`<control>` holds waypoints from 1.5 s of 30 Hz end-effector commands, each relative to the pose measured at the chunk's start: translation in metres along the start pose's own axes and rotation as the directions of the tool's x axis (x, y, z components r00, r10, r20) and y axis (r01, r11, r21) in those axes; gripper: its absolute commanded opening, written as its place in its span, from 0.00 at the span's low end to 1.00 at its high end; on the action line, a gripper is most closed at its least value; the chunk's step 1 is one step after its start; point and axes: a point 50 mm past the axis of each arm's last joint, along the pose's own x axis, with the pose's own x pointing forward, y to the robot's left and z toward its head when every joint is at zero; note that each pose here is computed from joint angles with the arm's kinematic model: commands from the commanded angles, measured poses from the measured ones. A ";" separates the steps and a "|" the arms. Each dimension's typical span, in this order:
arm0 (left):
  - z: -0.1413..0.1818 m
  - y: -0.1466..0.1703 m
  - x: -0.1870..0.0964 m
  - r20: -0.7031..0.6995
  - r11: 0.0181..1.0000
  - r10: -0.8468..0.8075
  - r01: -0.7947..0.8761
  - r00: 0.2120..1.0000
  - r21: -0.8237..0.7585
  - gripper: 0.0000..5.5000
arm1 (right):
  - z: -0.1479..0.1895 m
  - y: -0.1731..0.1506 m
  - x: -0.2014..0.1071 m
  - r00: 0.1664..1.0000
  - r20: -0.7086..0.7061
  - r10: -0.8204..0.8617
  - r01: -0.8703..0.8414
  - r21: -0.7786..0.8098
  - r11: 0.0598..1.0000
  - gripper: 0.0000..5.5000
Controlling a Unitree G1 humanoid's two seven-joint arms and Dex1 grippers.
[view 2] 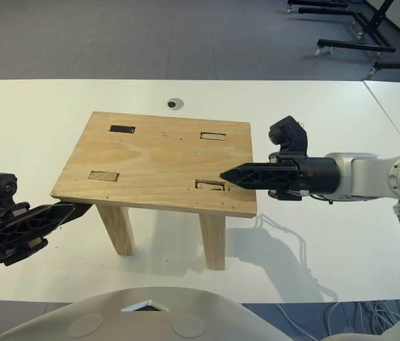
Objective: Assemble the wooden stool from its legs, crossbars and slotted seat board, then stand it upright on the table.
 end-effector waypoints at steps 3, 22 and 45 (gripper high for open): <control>0.002 -0.001 -0.001 -0.010 1.000 0.022 -0.022 1.000 0.004 0.52 | -0.001 -0.002 -0.024 0.982 0.139 -0.131 0.133 -0.004 0.991 0.98; -0.016 -0.006 0.005 -0.276 0.998 -0.053 0.042 0.960 -0.048 0.52 | -0.080 0.041 0.011 0.985 -0.130 0.113 -0.119 -0.042 0.992 0.98; 0.091 0.126 0.071 -0.184 0.818 0.290 -0.143 0.939 0.557 0.52 | 0.023 -0.093 0.072 0.984 0.131 -0.124 0.167 -0.397 0.903 0.98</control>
